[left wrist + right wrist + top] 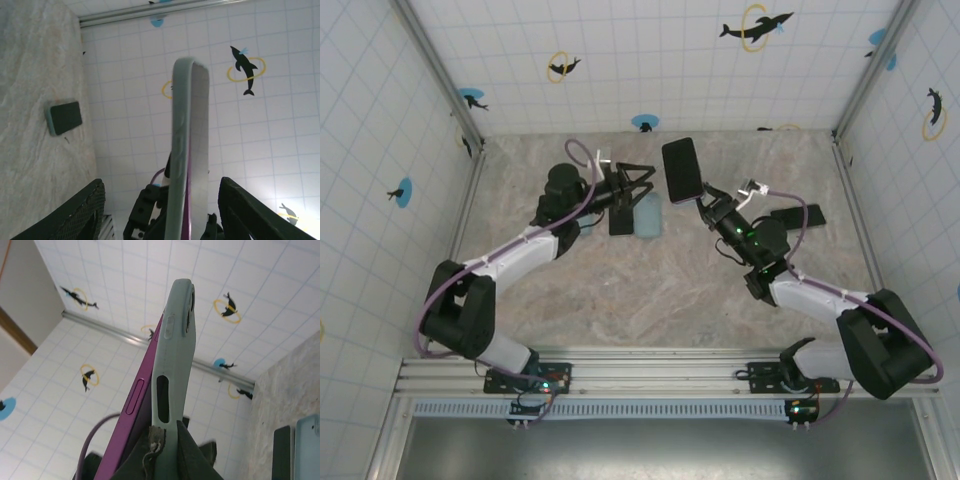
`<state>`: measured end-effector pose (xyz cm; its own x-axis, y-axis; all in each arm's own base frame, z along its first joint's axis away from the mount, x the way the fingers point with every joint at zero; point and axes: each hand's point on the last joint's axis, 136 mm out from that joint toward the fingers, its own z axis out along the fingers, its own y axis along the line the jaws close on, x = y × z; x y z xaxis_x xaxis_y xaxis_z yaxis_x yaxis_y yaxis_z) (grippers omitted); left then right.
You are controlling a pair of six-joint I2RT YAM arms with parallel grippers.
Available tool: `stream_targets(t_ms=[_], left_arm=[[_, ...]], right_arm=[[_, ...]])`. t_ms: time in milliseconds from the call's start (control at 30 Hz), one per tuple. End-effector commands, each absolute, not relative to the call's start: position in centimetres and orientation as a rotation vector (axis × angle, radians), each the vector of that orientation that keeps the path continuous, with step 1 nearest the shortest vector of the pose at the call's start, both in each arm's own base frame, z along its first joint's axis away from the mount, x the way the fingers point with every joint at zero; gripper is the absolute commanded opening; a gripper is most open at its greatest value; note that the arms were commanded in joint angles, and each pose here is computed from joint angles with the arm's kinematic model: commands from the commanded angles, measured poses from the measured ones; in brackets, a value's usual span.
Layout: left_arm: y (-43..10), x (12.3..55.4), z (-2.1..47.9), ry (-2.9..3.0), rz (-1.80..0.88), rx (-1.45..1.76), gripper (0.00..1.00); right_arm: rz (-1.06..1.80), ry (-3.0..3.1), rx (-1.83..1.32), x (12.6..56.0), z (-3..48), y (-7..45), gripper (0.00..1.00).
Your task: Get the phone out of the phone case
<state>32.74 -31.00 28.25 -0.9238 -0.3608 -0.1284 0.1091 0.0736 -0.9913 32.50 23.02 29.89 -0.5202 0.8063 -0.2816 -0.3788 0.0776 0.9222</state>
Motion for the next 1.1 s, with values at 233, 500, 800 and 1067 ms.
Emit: stream_targets(t_ms=[233, 500, 800, 1067], left_arm=[[-32.3, 29.9, 31.5, 1.861, -1.977, -0.461, 0.6], [-34.6, 28.7, 31.5, 1.872, -2.047, -0.508, 0.58], [-35.5, 28.3, 30.2, 1.878, -2.053, -0.561, 0.56], [-36.2, 29.4, 30.4, 1.842, -2.072, -0.579, 0.53]], right_arm=[[1.498, 1.256, 0.549, 33.6, 31.6, 22.1, 0.03], [1.507, 1.215, 0.556, 33.6, 31.8, 22.6, 0.03], [1.496, 1.199, 0.543, 33.5, 32.0, 22.7, 0.02], [1.511, 1.206, 0.534, 33.1, 31.9, 22.9, 0.02]])
